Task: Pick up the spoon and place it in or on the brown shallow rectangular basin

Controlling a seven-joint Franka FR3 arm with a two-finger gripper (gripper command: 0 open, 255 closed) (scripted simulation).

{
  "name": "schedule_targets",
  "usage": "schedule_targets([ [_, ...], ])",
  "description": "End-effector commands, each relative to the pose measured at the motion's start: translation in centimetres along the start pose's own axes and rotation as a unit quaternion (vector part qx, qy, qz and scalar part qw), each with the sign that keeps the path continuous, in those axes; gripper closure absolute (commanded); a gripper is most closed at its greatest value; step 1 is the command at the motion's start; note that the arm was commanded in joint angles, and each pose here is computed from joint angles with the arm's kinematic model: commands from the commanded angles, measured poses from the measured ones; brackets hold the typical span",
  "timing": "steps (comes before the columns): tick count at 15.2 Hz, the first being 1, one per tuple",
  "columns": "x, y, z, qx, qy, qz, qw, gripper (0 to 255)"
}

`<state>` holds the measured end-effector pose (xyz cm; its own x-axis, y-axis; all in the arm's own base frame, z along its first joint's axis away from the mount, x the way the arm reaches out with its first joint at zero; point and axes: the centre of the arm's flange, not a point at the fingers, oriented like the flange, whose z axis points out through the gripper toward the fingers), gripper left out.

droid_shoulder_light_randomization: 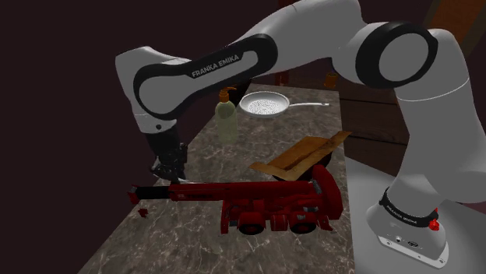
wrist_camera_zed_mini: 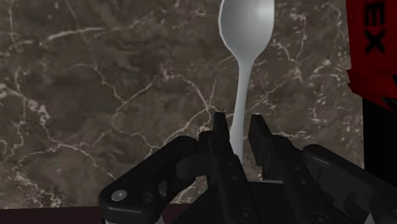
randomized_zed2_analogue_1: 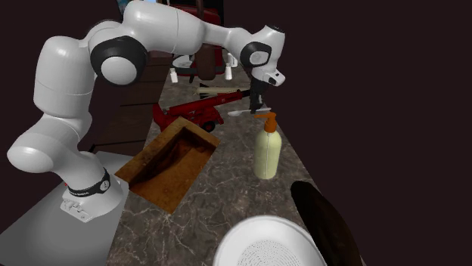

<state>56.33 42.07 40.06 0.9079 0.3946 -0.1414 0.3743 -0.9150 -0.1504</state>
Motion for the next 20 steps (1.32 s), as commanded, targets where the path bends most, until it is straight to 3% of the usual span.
schedule_targets([
  [1,-0.1,-0.2,-1.1,0.000,0.000,0.000,1.0000,255],
  [20,-2.5,-0.9,-10.2,0.000,0.000,0.000,1.0000,255],
])
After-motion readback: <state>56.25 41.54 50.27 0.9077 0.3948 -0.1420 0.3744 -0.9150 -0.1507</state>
